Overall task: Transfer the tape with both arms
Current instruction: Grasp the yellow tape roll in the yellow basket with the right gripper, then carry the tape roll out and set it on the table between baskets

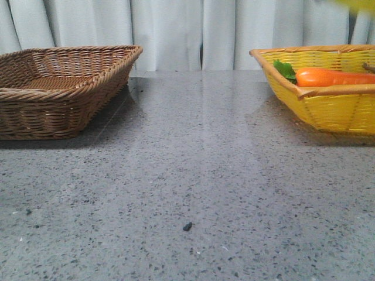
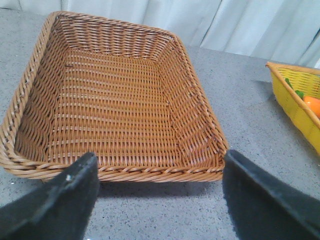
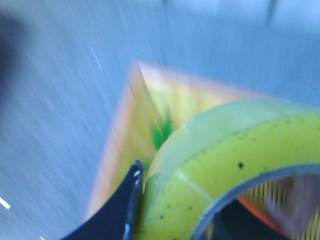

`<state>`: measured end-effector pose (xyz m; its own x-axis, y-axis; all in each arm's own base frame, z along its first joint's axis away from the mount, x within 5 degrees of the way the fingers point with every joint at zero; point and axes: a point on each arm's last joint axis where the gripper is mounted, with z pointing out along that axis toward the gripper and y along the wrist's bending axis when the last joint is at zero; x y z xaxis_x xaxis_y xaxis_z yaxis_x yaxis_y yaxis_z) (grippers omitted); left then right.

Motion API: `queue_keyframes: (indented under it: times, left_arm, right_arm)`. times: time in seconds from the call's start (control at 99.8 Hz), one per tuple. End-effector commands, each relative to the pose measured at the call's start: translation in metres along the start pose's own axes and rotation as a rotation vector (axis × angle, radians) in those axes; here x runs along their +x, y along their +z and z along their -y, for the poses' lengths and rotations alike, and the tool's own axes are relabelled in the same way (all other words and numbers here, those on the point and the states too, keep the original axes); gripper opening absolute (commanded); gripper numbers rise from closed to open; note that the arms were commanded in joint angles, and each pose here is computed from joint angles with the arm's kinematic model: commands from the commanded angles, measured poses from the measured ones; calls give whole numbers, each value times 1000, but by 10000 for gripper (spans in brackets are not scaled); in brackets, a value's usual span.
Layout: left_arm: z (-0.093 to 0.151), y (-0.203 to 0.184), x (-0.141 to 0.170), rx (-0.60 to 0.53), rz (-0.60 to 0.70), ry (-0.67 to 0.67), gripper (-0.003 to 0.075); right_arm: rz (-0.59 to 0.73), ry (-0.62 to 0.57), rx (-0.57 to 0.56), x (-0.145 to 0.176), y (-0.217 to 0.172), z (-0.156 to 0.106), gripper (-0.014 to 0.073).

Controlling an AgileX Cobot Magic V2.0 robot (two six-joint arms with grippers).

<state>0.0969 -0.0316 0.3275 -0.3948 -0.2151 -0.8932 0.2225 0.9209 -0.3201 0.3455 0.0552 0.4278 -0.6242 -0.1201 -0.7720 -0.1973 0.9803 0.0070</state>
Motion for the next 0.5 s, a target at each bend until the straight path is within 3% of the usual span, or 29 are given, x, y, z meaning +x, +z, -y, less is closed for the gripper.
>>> queue_keyframes:
  times: [0.0,0.09,0.2,0.351,0.491]
  left_arm:
    - [3,-4,-18,8,117,-15,470]
    - [3,-4,-18,7,123,-15,471]
    - [3,-4,-18,7,123,-15,470]
    - [3,-4,-18,7,123,-15,471]
    - [3,-4,-17,8,107,-15,471]
  right_arm:
    - [322,-45,-33,-46,-83,-19,-51]
    - [428,-83,-110,-64,-108,-44,-51]
    - [420,-128,-218,-67,-100,-81,-51]
    - [140,-228,-318,-42,-24,-141,-51]
    - [-174,-289,-316,-2,70,-173,-50]
